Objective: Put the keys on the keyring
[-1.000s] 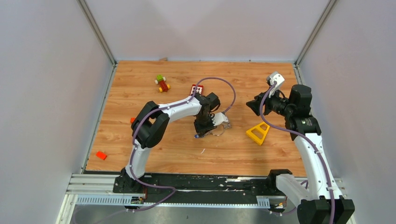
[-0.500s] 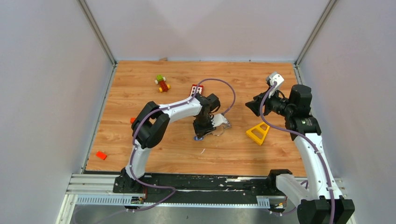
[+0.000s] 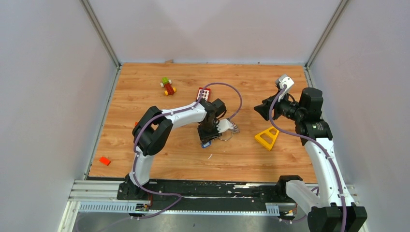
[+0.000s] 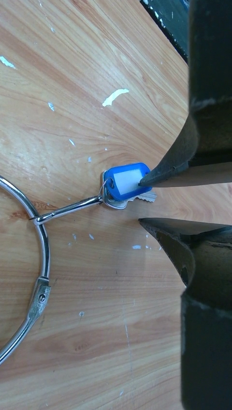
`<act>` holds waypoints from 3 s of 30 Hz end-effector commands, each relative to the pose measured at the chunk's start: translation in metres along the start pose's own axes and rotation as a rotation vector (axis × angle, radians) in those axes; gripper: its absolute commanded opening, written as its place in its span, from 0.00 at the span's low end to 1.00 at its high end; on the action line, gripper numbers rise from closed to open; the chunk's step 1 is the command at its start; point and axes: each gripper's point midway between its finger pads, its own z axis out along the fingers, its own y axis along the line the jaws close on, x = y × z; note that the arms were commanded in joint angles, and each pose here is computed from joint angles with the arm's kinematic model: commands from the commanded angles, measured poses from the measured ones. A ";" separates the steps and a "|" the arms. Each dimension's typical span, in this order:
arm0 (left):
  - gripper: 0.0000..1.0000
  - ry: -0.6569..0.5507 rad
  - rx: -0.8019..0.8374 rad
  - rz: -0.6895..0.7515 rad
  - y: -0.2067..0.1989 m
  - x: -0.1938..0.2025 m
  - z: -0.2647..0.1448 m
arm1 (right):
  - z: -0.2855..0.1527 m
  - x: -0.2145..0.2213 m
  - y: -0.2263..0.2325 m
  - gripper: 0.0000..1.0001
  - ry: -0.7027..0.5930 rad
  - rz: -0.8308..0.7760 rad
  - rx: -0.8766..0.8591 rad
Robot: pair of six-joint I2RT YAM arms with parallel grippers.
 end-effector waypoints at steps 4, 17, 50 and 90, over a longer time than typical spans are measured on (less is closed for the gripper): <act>0.43 0.024 -0.059 -0.007 0.007 0.017 0.010 | -0.004 -0.008 0.002 0.51 -0.031 -0.035 -0.008; 0.70 -0.224 -0.056 0.015 -0.006 -0.020 -0.002 | -0.005 -0.010 0.003 0.51 -0.034 -0.042 -0.006; 0.38 0.059 -0.210 0.019 0.041 0.044 0.012 | -0.005 -0.009 0.004 0.52 -0.035 -0.038 -0.019; 1.00 -1.137 -0.964 -0.638 0.140 0.140 -0.248 | -0.004 -0.003 -0.084 1.00 -0.029 -0.007 0.411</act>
